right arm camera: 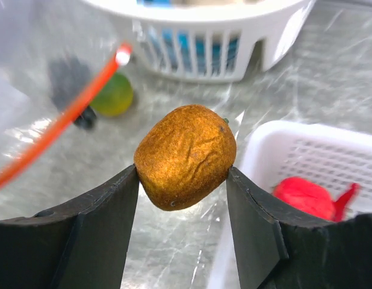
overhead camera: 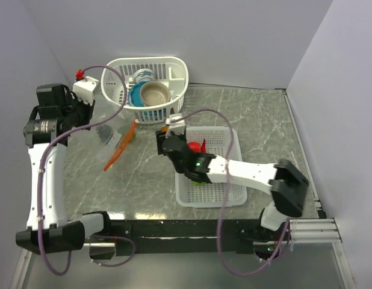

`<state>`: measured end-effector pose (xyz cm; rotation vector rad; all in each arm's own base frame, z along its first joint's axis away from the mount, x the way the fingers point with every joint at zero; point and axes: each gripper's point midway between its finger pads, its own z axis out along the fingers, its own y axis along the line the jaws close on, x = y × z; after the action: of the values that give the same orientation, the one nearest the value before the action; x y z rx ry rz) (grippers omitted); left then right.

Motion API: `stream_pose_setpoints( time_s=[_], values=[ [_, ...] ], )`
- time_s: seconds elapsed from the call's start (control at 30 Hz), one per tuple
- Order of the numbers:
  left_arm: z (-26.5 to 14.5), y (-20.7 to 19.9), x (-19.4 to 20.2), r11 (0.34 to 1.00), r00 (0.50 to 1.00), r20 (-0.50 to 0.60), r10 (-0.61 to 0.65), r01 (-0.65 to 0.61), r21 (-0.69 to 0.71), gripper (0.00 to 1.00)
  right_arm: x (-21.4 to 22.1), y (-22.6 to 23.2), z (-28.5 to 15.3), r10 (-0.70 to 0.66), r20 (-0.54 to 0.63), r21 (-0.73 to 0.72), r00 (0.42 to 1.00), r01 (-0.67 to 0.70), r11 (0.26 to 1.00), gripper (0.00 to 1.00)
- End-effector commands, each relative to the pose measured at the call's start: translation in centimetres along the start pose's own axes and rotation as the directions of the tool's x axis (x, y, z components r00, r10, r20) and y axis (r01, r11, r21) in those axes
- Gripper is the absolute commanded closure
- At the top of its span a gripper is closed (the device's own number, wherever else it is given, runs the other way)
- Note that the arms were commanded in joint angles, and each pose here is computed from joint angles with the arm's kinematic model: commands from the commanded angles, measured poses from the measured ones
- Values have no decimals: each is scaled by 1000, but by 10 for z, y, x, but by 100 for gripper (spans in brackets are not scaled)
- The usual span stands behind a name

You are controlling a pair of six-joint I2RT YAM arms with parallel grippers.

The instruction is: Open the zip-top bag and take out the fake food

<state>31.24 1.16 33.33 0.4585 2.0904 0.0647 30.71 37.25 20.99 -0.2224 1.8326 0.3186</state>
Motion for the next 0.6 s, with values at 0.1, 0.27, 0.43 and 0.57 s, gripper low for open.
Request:
stream_pose_setpoints(
  time_s=[0.1,0.27,0.43,0.57],
  values=[
    [34,77,4,980,992,56,-113,121,-156,99,11,-55,-20,34,-8,174,999,-32,984,57],
    [42,133,3,951,990,69,-123,138,-276,99,37,-89,-21,53,-65,306,996,-30,951,57],
    [43,170,5,897,993,77,-95,119,-426,99,63,-113,-14,59,-145,426,988,9,905,46],
    [67,153,44,930,990,-44,-134,110,-352,99,84,-130,-15,77,-202,512,976,38,858,45]
  ],
)
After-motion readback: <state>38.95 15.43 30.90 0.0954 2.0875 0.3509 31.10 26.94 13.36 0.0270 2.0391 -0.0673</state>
